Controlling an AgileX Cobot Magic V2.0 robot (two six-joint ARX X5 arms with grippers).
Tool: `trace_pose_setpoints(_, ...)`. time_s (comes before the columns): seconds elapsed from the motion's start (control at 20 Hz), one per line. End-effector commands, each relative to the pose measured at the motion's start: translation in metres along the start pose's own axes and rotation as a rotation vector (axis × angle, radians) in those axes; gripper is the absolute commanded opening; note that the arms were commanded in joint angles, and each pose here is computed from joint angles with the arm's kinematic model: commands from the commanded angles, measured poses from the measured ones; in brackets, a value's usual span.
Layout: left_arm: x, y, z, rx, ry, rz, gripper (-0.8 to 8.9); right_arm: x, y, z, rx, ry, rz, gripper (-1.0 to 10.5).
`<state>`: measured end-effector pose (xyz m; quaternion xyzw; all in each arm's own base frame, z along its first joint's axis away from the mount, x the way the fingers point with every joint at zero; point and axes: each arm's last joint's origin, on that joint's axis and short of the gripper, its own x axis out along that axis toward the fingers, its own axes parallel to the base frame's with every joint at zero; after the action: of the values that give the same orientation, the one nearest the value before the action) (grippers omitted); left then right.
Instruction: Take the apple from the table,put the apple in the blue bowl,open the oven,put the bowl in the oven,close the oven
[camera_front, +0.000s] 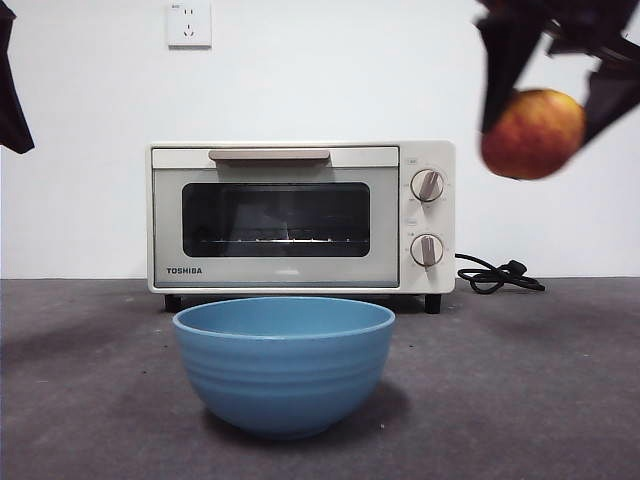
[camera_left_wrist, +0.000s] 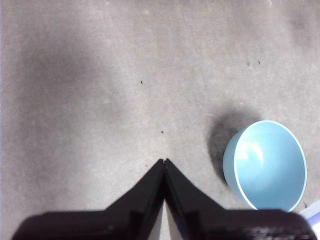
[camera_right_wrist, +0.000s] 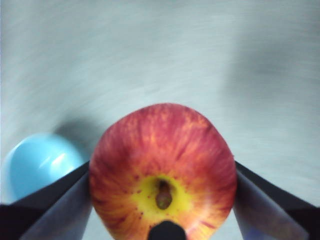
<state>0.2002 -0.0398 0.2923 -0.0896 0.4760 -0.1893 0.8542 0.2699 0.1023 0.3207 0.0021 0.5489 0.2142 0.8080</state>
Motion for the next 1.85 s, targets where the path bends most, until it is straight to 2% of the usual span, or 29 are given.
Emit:
trace_pose_setpoints(0.05, 0.001, -0.003, 0.0, 0.016, 0.001, -0.008, -0.04, 0.011, 0.033, -0.006, -0.084, 0.052, 0.051, 0.0)
trace_pose_setpoints(0.15, 0.002, -0.005, -0.001, 0.026, 0.01, -0.015, -0.04, 0.016, 0.064, -0.011, -0.172, 0.055, 0.094, 0.0)
trace_pose_setpoints(0.3, 0.004, -0.011, -0.002, 0.047, 0.018, -0.029, -0.04, 0.02, 0.105, -0.019, -0.275, -0.001, 0.114, 0.0)
trace_pose_setpoints(0.5, 0.005, -0.015, -0.003, 0.065, 0.026, -0.04, -0.04, 0.022, 0.138, -0.033, -0.377, -0.013, 0.144, 0.0)
trace_pose_setpoints(0.75, 0.005, -0.014, -0.003, 0.067, 0.021, -0.004, -0.04, 0.041, 0.149, -0.037, -0.406, 0.023, 0.104, 0.0)
trace_pose_setpoints(1.45, 0.005, -0.014, -0.003, 0.067, 0.019, 0.01, -0.04, 0.144, 0.158, -0.046, -0.386, 0.318, 0.067, 0.2)
trace_pose_setpoints(1.5, 0.005, -0.014, -0.003, 0.067, 0.019, 0.01, -0.04, 0.145, 0.158, -0.047, -0.381, 0.328, 0.065, 1.0)
trace_pose_setpoints(1.65, 0.005, -0.014, -0.003, 0.067, 0.019, 0.01, -0.04, 0.147, 0.159, -0.048, -0.382, 0.327, 0.064, 5.6)
trace_pose_setpoints(1.7, 0.005, -0.014, -0.003, 0.068, 0.019, 0.01, -0.04, 0.147, 0.159, -0.048, -0.384, 0.323, 0.055, 6.0)
trace_pose_setpoints(1.85, 0.005, -0.014, -0.003, 0.071, 0.019, 0.01, -0.04, 0.147, 0.159, -0.048, -0.386, 0.321, 0.047, 6.0)
